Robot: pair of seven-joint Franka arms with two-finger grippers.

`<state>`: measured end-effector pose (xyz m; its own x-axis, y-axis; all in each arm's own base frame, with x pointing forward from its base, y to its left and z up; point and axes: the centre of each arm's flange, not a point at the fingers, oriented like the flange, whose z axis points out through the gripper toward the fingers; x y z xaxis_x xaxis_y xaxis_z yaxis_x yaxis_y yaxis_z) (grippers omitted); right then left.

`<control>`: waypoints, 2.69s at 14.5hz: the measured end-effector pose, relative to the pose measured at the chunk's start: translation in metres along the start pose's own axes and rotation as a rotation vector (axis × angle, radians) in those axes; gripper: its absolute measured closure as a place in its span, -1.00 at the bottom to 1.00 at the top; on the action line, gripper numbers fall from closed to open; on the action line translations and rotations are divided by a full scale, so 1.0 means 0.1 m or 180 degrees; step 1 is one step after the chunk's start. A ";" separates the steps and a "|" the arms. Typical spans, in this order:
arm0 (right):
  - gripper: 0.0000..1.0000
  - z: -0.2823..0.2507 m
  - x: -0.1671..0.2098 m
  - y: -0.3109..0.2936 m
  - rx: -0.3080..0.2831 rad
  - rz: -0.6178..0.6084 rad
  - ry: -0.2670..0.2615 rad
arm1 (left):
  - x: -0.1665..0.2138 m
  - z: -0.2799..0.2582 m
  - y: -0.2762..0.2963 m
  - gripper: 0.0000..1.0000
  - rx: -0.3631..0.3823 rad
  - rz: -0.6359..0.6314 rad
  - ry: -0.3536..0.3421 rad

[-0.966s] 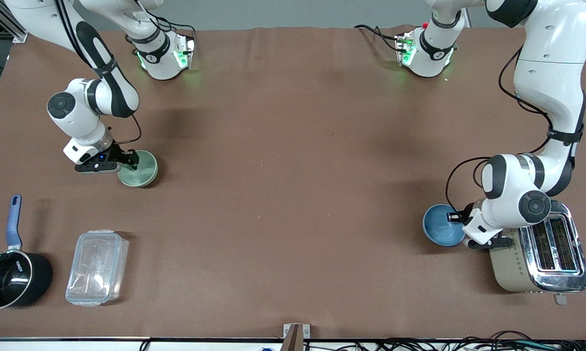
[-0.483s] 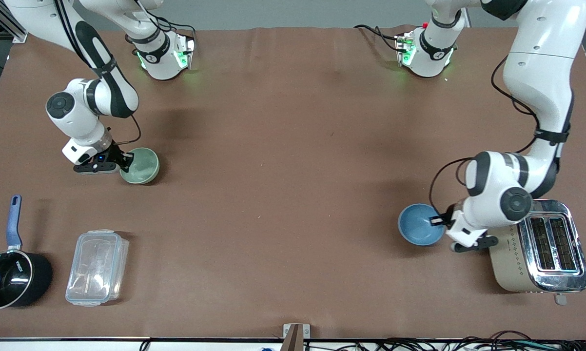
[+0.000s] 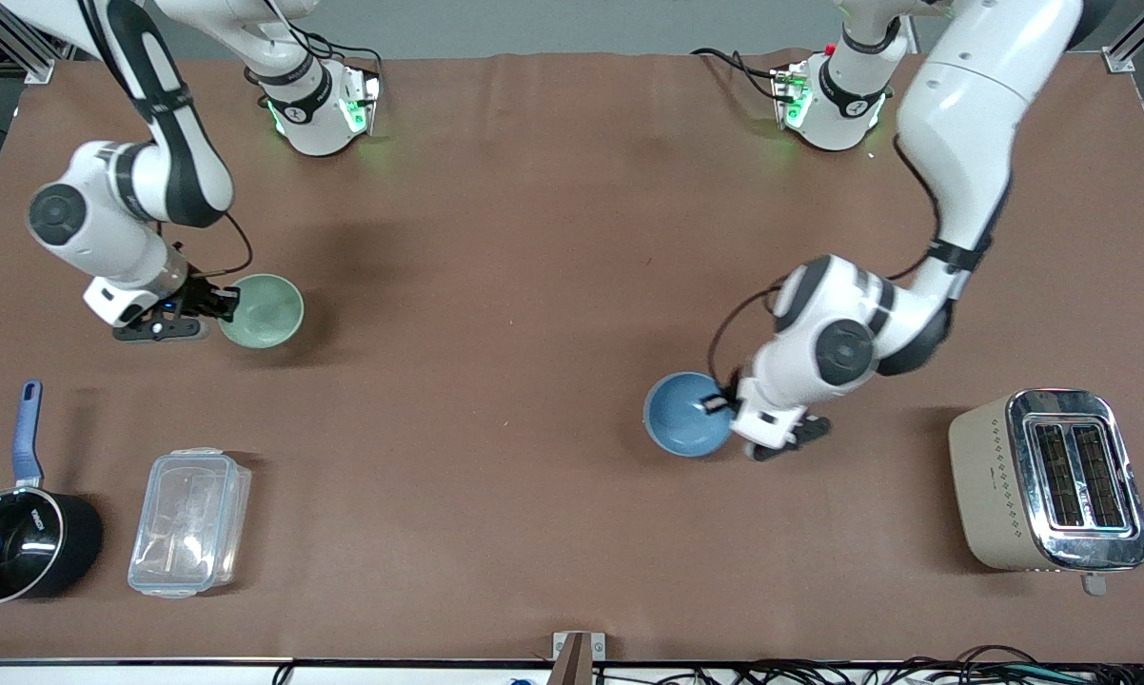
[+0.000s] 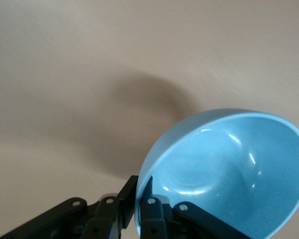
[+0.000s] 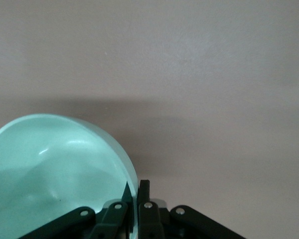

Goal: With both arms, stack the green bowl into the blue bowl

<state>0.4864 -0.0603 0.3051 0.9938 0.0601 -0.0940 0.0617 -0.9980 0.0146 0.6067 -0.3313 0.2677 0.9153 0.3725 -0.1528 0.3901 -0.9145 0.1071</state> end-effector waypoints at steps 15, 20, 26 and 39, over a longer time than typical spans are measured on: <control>0.89 -1.05 0.67 -2.18 0.0042 0.0515 -0.0146 | -1.40 0.62 1.25 0.07 -0.0219 -0.0319 0.0045; 0.89 -0.77 0.69 -2.77 0.0137 0.0789 -0.0043 | -0.34 -1.07 0.68 -0.90 -0.0094 -0.0223 0.0393; 0.89 -0.16 0.55 -3.89 0.0307 0.1016 0.0167 | 0.48 -2.55 -0.83 -1.00 0.0297 0.0187 0.0460; 0.89 0.29 0.45 -4.39 0.0480 0.1132 0.0200 | 0.24 -3.73 -1.92 -1.00 0.0616 0.0940 0.0503</control>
<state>0.5014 0.3803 0.2653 0.9547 -0.2936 -0.0482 -0.2973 -0.9483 -0.1115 0.5916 -0.0881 0.6101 0.9955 0.0945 0.0117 0.0951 -0.9933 -0.0658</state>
